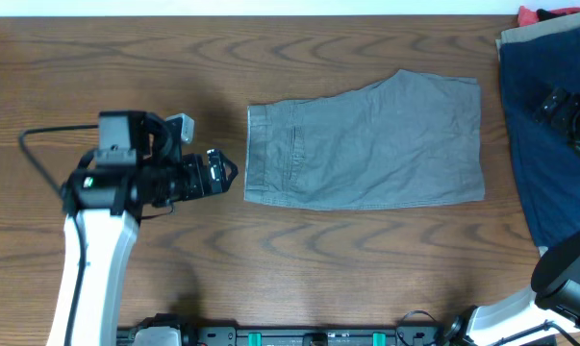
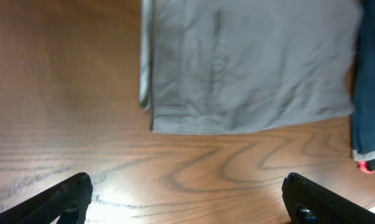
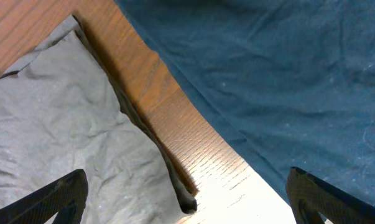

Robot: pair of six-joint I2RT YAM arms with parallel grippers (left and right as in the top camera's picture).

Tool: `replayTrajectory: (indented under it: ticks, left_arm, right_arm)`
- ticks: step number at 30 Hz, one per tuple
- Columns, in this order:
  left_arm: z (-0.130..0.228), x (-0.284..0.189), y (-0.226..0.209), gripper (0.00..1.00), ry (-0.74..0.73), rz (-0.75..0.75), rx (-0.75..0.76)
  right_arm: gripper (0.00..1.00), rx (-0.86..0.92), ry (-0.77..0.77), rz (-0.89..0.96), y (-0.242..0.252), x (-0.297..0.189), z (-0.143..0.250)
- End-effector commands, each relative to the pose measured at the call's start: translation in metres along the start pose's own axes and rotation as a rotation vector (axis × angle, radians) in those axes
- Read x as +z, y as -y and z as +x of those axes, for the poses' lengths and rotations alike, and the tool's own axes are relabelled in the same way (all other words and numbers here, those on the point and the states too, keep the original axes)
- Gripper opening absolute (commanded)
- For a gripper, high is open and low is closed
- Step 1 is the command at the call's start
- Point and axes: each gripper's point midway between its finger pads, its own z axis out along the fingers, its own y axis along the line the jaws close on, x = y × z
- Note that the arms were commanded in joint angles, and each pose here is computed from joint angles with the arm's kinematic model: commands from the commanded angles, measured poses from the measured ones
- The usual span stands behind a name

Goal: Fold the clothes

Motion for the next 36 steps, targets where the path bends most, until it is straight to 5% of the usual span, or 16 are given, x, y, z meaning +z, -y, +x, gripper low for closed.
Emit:
replayTrajectory:
  ticks: [1, 10, 22, 36]
  left_arm:
    - [0.0, 0.017, -0.012, 0.98, -0.06, -0.038, -0.081]
    - [-0.008, 0.065, -0.037, 0.98, -0.15, -0.064, -0.178]
    - [-0.039, 0.119, -0.059, 0.98, -0.111, -0.049, -0.091]
    - [-0.008, 0.183, -0.028, 0.98, -0.254, 0.074, 0.044]
  right_arm:
    - [1.0, 0.02, 0.008, 0.0, 0.002, -0.002, -0.002]
    - [0.99, 0.02, 0.008, 0.001, 0.002, -0.002, -0.002]
    - [0.99, 0.02, 0.008, 0.001, 0.002, -0.002, -0.002]
    - [0.99, 0.02, 0.008, 0.001, 0.002, -0.002, -0.003]
